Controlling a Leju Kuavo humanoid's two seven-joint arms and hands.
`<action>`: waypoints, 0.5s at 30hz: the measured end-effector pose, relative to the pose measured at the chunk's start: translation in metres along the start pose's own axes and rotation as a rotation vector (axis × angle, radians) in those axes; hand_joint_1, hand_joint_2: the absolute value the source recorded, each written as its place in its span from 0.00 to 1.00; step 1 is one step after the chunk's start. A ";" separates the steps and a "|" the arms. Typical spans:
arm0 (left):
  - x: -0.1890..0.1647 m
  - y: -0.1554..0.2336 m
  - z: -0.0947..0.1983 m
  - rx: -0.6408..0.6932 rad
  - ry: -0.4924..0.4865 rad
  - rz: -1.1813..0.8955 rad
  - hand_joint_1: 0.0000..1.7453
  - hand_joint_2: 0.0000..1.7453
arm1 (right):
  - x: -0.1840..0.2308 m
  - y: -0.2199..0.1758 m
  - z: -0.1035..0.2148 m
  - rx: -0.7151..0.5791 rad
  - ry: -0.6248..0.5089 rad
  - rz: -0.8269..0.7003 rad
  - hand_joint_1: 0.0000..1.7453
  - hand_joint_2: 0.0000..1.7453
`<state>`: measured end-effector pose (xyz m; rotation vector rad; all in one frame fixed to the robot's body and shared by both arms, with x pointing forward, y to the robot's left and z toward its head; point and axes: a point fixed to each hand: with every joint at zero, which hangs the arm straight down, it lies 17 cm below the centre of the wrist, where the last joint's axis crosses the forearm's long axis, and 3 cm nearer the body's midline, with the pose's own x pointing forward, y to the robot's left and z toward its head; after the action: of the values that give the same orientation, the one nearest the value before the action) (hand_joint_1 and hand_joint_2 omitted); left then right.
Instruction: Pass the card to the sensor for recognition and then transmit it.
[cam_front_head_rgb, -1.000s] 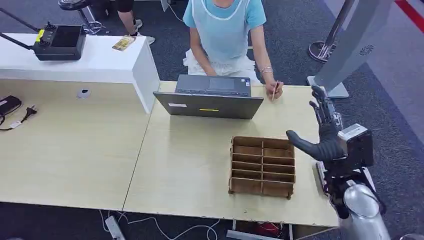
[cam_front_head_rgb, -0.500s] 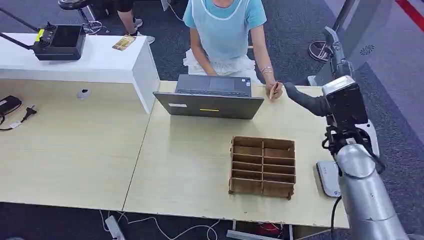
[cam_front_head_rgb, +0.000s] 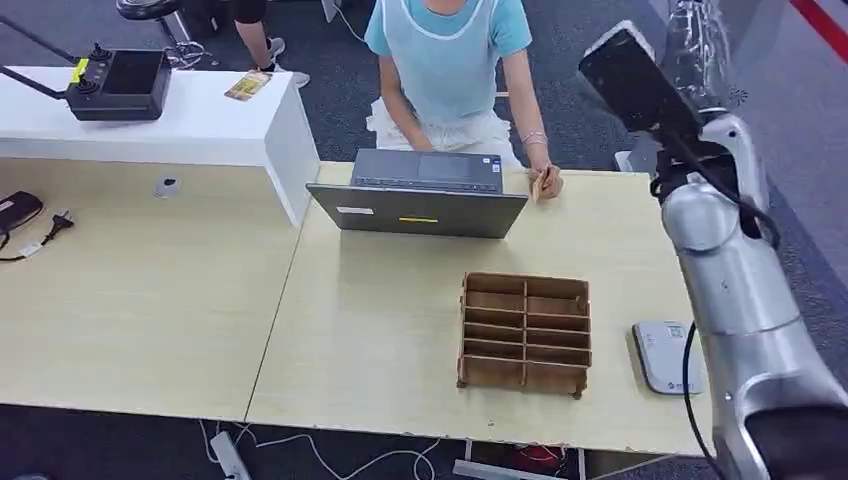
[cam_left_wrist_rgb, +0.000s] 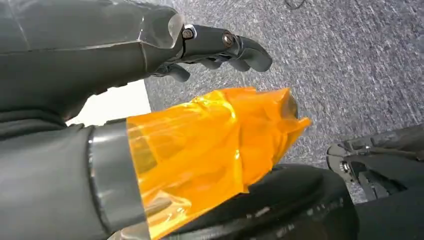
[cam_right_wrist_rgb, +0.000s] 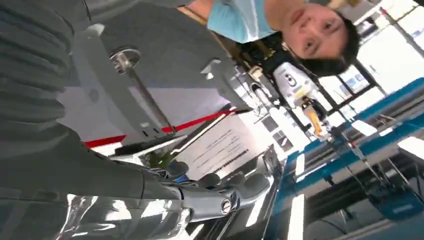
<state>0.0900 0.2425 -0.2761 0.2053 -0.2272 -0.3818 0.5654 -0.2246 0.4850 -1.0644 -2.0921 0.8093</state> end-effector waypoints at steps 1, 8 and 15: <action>0.001 0.000 0.000 -0.001 0.000 -0.003 0.00 0.00 | -0.001 0.001 -0.007 0.018 0.000 0.031 0.00 1.00; 0.012 -0.004 0.001 -0.011 -0.017 -0.020 0.00 0.00 | -0.022 0.023 -0.040 0.128 0.057 0.176 0.00 1.00; 0.012 -0.005 0.001 -0.012 -0.013 -0.037 0.00 0.00 | -0.057 0.046 -0.040 0.202 0.143 0.291 0.00 1.00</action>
<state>0.0988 0.2334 -0.2741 0.1957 -0.2342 -0.4207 0.6434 -0.2420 0.4594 -1.2905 -1.7187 1.0282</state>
